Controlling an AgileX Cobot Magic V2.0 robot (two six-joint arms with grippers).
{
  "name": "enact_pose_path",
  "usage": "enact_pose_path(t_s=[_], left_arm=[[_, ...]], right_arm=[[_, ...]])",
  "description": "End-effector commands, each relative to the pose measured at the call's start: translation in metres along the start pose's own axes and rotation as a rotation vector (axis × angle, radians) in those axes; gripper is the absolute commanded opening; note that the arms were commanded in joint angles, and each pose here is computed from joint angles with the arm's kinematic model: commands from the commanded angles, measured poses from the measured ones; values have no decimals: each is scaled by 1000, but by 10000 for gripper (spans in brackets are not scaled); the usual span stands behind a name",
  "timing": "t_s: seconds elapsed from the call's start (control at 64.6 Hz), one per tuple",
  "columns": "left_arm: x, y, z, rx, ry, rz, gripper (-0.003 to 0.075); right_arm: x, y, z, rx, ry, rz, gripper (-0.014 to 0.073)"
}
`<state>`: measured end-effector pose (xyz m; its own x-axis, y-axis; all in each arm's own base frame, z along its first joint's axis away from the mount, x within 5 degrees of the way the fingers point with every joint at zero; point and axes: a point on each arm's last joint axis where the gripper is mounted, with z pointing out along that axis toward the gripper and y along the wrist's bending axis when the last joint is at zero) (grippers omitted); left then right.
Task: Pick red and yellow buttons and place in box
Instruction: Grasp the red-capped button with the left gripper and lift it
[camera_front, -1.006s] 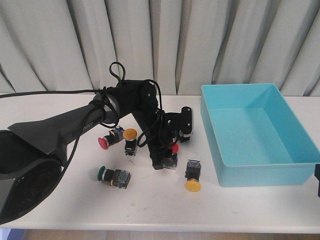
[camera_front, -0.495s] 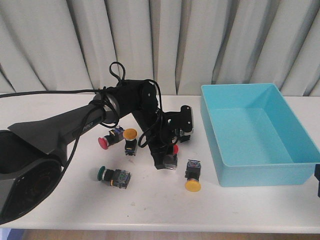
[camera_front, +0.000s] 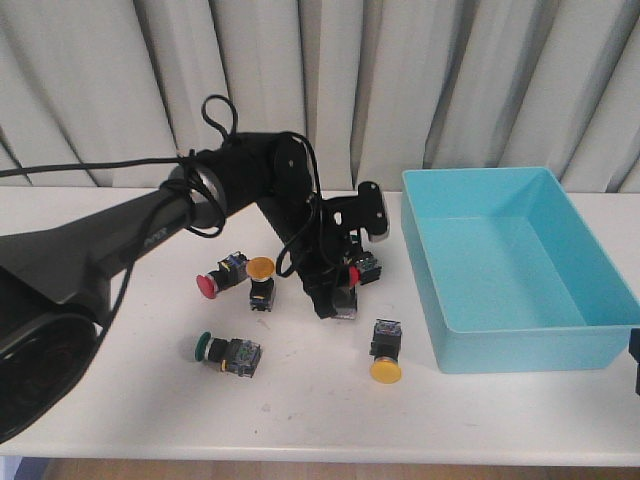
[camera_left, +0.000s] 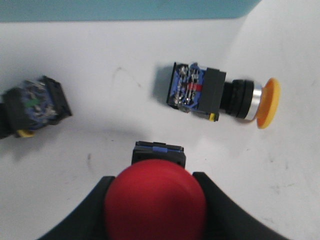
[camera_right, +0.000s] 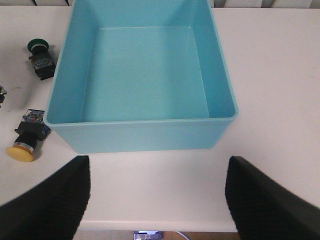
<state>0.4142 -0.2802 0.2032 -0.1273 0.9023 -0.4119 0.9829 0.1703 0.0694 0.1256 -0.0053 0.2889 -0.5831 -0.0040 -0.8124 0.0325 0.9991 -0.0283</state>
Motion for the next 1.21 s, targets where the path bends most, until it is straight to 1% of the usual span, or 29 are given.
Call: enact_pose_path(t_s=[0.0, 0.124, 0.186, 0.279, 0.418, 0.48, 0.635, 0.789, 0.929, 1.114, 1.192], left_arm=[[-31, -10, -79, -134, -166, -3, 128], [-37, -21, -112, -242, -269, -47, 128], [-33, -28, -125, -286, -303, -61, 128], [-23, -42, -139, -316, -326, -88, 128], [4, -75, -158, -331, -329, -112, 129], [18, -89, -160, -330, -331, -148, 130], [47, -120, -175, -390, -410, -279, 130], [73, -146, -185, -446, -469, -316, 130], [90, -164, -186, -437, -488, -382, 130], [89, -169, -186, -348, -552, -530, 130], [87, -172, -185, -306, -563, -545, 130]], right_arm=[[-14, -1, -5, 8, -81, -12, 540], [-14, -1, -5, 8, -78, -12, 540], [-14, -1, -5, 8, -78, -12, 540], [-14, -1, -5, 8, -78, -12, 540], [-14, -1, -5, 8, -78, -12, 540], [-14, -1, -5, 8, -78, -12, 540], [-14, -1, -5, 8, -78, -12, 540], [-14, -1, -5, 8, -78, -12, 540], [-14, -1, -5, 8, -78, -12, 540], [-14, -1, -5, 9, -78, -13, 540], [-14, -1, -5, 9, -78, -13, 540]])
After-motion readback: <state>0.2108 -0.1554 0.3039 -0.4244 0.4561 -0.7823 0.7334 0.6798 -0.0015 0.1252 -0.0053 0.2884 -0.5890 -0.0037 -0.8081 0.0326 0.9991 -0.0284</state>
